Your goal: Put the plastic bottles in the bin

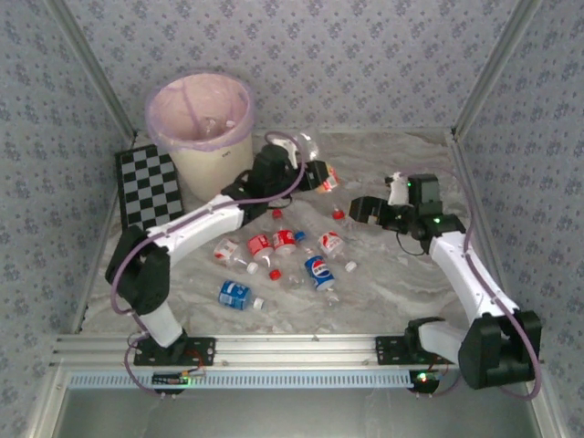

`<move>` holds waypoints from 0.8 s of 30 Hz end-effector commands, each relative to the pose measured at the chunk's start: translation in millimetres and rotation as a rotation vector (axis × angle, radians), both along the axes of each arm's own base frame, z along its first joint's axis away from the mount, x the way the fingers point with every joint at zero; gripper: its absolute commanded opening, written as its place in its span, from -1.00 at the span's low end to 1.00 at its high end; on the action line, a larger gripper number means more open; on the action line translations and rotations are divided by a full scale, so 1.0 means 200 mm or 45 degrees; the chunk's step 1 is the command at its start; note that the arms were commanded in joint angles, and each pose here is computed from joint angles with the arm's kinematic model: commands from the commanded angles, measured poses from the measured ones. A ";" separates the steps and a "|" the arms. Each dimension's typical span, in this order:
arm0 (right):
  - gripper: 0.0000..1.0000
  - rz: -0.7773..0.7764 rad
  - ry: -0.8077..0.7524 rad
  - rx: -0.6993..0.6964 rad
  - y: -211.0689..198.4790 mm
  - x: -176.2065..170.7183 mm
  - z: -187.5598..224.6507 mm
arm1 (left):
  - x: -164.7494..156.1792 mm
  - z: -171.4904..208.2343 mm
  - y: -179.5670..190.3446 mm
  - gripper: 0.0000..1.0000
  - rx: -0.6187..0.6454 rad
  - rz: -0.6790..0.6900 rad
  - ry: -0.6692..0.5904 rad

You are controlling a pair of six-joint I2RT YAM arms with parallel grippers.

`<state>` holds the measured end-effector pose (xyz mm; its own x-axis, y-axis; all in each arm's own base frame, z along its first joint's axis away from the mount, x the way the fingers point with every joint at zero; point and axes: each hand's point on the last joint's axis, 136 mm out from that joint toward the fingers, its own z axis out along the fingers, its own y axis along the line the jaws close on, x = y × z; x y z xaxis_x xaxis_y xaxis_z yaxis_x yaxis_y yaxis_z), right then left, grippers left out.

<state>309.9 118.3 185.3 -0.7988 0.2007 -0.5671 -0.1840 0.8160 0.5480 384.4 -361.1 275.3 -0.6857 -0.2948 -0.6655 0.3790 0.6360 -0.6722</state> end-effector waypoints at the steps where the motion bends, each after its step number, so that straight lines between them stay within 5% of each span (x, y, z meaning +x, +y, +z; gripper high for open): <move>1: 1.00 -0.047 0.110 -0.181 -0.13 -0.08 -0.18 | 0.08 0.33 0.33 -0.59 0.165 0.138 -0.211; 8: 1.00 -0.064 0.135 -0.161 -0.13 -0.06 -0.23 | 0.17 0.71 0.92 -0.98 0.350 0.393 -0.344; 13: 0.99 -0.052 0.145 -0.157 -0.10 -0.05 -0.23 | 0.13 0.93 1.27 -1.00 0.317 0.597 -0.451; 19: 0.98 -0.034 0.160 -0.198 -0.11 -0.07 -0.23 | 0.15 1.06 1.49 -1.00 0.348 0.711 -0.512; 24: 0.99 -0.037 0.159 -0.214 -0.12 -0.09 -0.24 | 0.32 0.91 1.50 -1.00 0.461 0.629 -0.351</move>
<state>293.1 97.0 130.3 -0.8679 0.1558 -0.4716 -0.0831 0.8905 0.4472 434.4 -55.1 487.8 -0.1954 -0.3209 -0.9268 0.1031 0.9330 -0.3448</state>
